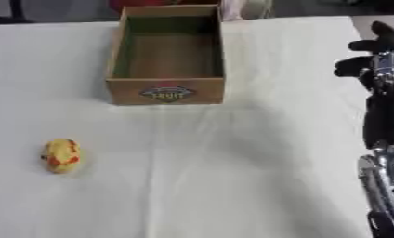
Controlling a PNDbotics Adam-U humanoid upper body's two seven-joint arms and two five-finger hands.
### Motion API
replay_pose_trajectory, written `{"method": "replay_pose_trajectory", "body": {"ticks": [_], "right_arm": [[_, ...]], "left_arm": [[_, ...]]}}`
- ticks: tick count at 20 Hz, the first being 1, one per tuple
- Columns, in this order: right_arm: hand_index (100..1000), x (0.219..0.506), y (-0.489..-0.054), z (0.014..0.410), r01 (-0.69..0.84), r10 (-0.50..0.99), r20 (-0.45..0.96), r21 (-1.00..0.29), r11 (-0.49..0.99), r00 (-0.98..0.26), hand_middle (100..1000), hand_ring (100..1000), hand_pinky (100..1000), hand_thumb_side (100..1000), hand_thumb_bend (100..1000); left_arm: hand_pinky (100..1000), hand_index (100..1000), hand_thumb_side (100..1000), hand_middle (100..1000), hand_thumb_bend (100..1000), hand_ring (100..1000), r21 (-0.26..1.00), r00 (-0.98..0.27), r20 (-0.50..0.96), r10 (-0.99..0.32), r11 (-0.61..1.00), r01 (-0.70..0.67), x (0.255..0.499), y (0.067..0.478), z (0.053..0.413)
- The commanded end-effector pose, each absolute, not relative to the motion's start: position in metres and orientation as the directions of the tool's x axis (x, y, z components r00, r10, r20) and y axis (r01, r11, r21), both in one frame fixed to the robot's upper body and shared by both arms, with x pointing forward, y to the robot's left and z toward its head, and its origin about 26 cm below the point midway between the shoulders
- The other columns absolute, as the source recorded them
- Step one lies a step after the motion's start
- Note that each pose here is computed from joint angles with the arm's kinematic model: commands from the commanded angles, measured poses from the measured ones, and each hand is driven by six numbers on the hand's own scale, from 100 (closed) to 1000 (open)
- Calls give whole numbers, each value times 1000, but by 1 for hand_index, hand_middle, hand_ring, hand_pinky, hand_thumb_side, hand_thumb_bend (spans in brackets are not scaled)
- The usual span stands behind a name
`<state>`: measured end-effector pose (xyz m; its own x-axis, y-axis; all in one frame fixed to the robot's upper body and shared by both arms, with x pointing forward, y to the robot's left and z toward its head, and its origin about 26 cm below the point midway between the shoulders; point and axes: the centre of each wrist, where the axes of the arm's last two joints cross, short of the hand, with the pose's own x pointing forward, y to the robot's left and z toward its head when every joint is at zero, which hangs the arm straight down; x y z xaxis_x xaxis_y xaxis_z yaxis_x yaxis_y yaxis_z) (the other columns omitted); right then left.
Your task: Pick up objects on the table and place them in the box.
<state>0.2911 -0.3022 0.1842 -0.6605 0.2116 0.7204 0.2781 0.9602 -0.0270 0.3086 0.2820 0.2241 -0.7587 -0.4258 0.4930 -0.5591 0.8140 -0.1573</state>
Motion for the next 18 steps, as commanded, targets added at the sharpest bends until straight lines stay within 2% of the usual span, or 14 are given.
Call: {"method": "replay_pose_trajectory", "body": {"ticks": [1,4,8,9,13,18], "right_arm": [[861,288,-305,191,284,228,702,-38,958,-675,620,547,552,749,100],[861,287,-305,190,284,228,705,-39,958,-672,620,549,552,749,100],[861,288,-304,190,275,222,705,-40,961,-673,620,549,552,749,100],[861,288,-304,190,274,222,705,-40,961,-674,620,550,553,750,100],[862,288,-304,190,270,219,712,-43,962,-667,621,551,552,751,100],[860,288,-303,191,262,221,711,-53,964,-668,621,551,553,752,100]], "left_arm": [[340,664,733,497,100,466,-33,-697,368,-615,741,-671,306,288,250],[344,699,707,520,100,474,95,-598,239,-765,632,-769,307,283,271],[346,741,728,559,100,489,279,-508,105,-855,516,-810,309,264,300],[347,778,722,557,100,490,329,-490,82,-868,488,-808,309,259,305],[366,812,767,588,100,513,558,-499,62,-864,445,-701,311,241,316],[420,848,772,647,100,580,805,-512,-64,-857,258,-533,321,230,323]]}}
